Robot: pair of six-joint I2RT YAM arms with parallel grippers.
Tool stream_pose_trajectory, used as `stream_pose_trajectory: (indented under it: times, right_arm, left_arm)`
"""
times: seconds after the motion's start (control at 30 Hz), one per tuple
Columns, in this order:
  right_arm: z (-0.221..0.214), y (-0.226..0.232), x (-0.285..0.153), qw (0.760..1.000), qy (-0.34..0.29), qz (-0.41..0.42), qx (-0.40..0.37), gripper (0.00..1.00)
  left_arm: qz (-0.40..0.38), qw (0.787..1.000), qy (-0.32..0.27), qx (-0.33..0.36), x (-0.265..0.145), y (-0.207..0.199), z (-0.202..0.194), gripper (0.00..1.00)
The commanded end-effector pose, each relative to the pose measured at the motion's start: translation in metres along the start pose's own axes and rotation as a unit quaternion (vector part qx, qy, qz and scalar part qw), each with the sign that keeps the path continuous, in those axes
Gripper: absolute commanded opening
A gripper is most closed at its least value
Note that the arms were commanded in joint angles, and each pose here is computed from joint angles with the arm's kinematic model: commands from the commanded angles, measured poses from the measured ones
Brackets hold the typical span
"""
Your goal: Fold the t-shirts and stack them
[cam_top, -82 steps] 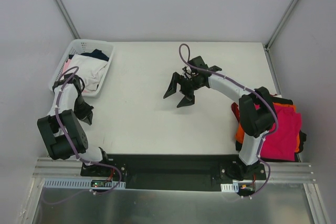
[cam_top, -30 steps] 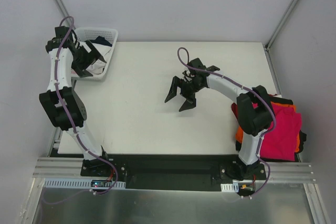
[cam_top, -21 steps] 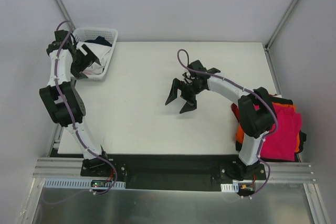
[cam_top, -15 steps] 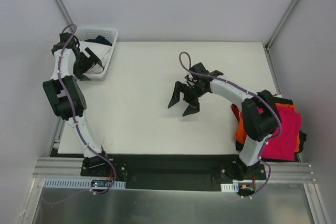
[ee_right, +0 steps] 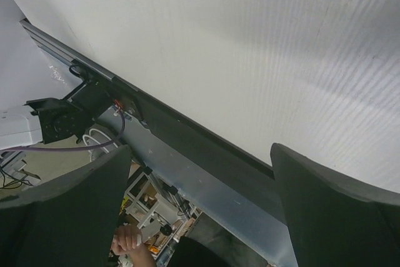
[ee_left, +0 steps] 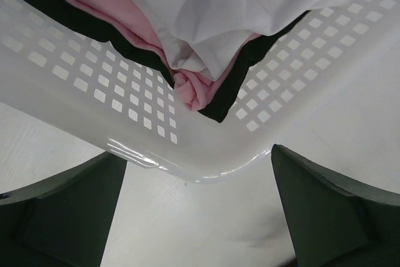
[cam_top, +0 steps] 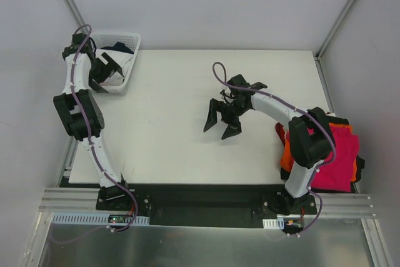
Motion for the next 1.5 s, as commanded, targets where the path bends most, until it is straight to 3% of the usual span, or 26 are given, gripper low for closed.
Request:
stream_pose_trajectory:
  times: [0.0, 0.2, 0.3, 0.43, 0.63, 1.1, 1.47]
  right_arm:
    - [0.010, 0.006, -0.013, 1.000, -0.001, 0.007, -0.023, 0.98]
    - [0.022, 0.004, -0.018, 1.000, -0.003, 0.013, -0.017, 0.98]
    - [0.022, -0.001, -0.020, 1.000, -0.004, 0.011, -0.013, 0.98]
    - [0.024, -0.010, -0.027, 1.000, -0.012, 0.011, -0.002, 0.98]
    - [0.025, -0.018, -0.034, 1.000, -0.021, 0.012, 0.008, 0.98]
    - [0.037, -0.013, -0.038, 0.999, -0.024, 0.022, 0.019, 0.98]
    - [0.040, -0.004, -0.029, 0.998, -0.031, 0.040, 0.035, 0.98]
  left_arm:
    - [-0.203, 0.967, -0.151, 0.031, -0.096, -0.092, 0.039, 0.99]
    - [-0.283, 0.953, -0.111, 0.011, -0.104, -0.119, 0.046, 0.99]
    - [-0.284, 0.952, -0.116, 0.003, -0.101, -0.122, 0.053, 0.99]
    - [-0.239, 0.962, -0.132, -0.033, -0.083, -0.101, 0.065, 0.99]
    - [-0.173, 0.974, -0.112, -0.098, -0.051, -0.052, 0.067, 0.99]
    - [-0.089, 0.991, -0.050, -0.084, -0.006, -0.002, 0.046, 0.99]
    - [-0.039, 0.998, -0.020, -0.052, -0.011, 0.024, 0.009, 0.99]
Point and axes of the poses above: each gripper's point midway between its finger pads, its own x axis out along the fingers, its own y axis along the line the jaws close on, z = x × y, the point moved 6 cm from there along -x, back along the fingers, and after that the axes turned 2 degrees about x, right-handed, at the moved point
